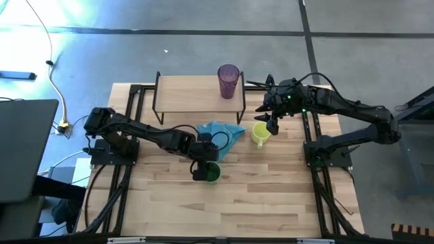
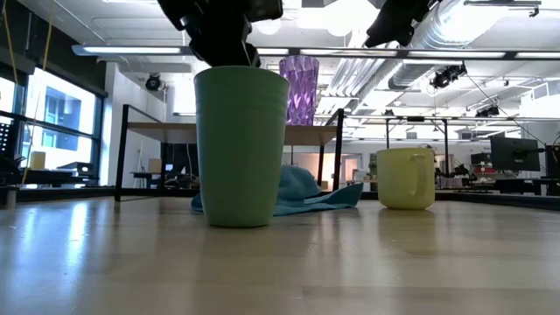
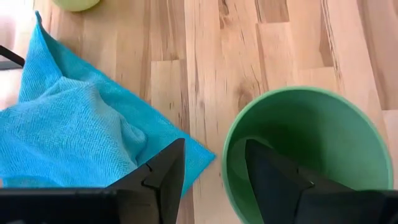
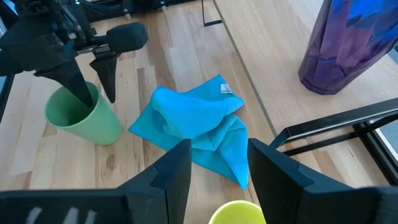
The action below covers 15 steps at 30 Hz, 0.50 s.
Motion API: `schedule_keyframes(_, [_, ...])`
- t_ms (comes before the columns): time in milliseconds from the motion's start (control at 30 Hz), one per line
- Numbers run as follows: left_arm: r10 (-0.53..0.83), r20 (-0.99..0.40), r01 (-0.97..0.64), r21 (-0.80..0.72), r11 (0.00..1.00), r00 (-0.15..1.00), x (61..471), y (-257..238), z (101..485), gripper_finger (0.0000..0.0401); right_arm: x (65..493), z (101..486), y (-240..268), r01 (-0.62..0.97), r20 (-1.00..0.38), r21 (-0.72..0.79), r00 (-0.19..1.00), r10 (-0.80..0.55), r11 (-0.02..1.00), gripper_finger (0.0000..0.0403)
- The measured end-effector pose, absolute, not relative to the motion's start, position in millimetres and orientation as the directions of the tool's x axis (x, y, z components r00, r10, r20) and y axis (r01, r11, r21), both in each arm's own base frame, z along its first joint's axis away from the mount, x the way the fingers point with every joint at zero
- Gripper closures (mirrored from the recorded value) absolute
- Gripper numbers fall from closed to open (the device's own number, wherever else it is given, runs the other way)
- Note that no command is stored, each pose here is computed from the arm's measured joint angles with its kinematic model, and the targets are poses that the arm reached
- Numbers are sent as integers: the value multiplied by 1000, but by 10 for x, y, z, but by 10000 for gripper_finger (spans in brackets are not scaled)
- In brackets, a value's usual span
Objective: Stack small to large cups/mugs on shelf
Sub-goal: Put the green cup on the shelf
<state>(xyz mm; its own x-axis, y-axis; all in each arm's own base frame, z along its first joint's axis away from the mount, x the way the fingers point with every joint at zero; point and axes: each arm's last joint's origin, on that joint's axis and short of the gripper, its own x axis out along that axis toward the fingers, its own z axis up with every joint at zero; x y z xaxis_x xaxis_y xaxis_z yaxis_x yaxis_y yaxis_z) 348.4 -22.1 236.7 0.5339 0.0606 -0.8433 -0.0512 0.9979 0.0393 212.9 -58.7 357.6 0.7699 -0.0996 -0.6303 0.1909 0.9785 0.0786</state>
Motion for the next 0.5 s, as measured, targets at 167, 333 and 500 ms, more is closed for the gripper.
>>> schedule_keyframes(167, [63, -862, -52, 42, 998, 503, 3453, -219, 2348, 245, 2129, 3575, -587, 191, -631, 79, 770, -99, 978, 253])
schedule_keyframes(333, [63, -865, -59, 39, 998, 498, 3449, -219, 2345, 245, 2129, 3575, -586, 191, -631, 80, 770, -99, 978, 253])
schedule_keyframes(500, [63, -869, -59, 40, 997, 491, 3442, -218, 2341, 245, 2129, 3575, -586, 199, -631, 93, 770, -97, 976, 253])
